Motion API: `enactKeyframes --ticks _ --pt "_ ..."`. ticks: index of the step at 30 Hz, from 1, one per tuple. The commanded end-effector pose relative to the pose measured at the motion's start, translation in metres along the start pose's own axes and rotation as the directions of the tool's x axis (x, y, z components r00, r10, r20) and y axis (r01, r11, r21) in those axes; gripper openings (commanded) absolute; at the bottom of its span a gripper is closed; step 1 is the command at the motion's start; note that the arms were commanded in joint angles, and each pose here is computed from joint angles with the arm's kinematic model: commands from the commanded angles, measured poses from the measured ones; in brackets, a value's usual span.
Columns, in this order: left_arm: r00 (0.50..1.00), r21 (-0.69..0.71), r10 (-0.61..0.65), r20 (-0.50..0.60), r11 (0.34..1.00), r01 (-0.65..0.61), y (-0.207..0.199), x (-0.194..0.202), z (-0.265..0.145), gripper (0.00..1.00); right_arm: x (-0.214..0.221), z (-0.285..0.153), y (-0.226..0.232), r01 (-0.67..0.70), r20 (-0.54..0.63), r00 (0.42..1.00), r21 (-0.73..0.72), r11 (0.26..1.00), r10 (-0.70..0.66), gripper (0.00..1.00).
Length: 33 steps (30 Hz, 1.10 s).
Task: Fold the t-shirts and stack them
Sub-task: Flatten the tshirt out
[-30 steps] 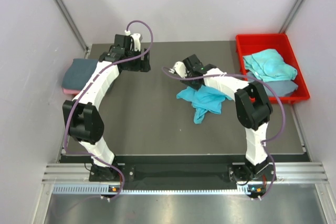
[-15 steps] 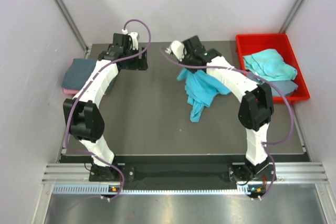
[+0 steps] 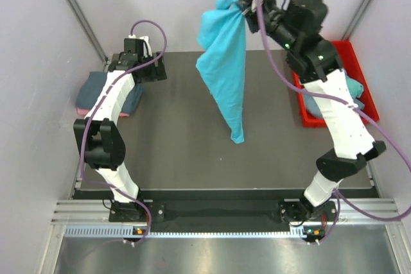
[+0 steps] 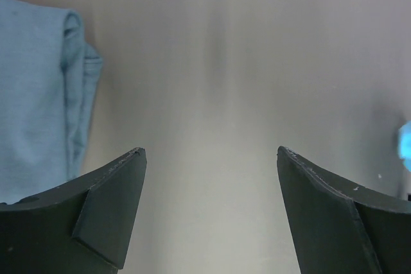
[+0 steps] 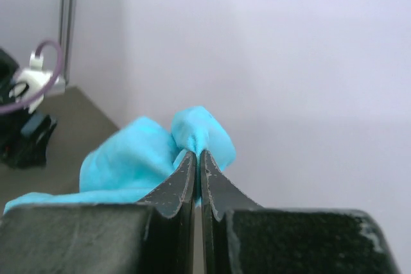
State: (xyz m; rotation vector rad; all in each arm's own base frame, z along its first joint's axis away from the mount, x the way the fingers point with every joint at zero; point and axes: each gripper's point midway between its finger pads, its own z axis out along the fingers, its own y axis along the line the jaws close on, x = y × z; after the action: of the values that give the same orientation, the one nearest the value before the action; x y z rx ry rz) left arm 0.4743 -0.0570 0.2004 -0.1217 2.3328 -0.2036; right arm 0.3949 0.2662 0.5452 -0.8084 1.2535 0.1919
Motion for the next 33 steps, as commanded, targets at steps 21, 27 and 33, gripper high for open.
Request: enactKeyframes --ticks 21,27,33 --pt "0.84 0.434 -0.203 -0.502 0.781 0.449 -0.13 0.12 0.025 0.8 0.19 -0.11 -0.136 0.107 -0.427 0.886 0.567 0.817 0.179 0.0" --pt "0.802 0.434 -0.175 -0.571 0.765 0.476 -0.152 0.14 0.035 0.79 0.198 -0.116 -0.112 0.137 -0.481 0.867 0.479 0.867 0.129 0.63" --pt "0.867 0.464 -0.149 -0.476 0.794 0.392 -0.147 0.117 0.031 0.8 0.229 -0.069 0.013 -0.161 -0.513 0.844 0.028 0.987 0.153 0.63"
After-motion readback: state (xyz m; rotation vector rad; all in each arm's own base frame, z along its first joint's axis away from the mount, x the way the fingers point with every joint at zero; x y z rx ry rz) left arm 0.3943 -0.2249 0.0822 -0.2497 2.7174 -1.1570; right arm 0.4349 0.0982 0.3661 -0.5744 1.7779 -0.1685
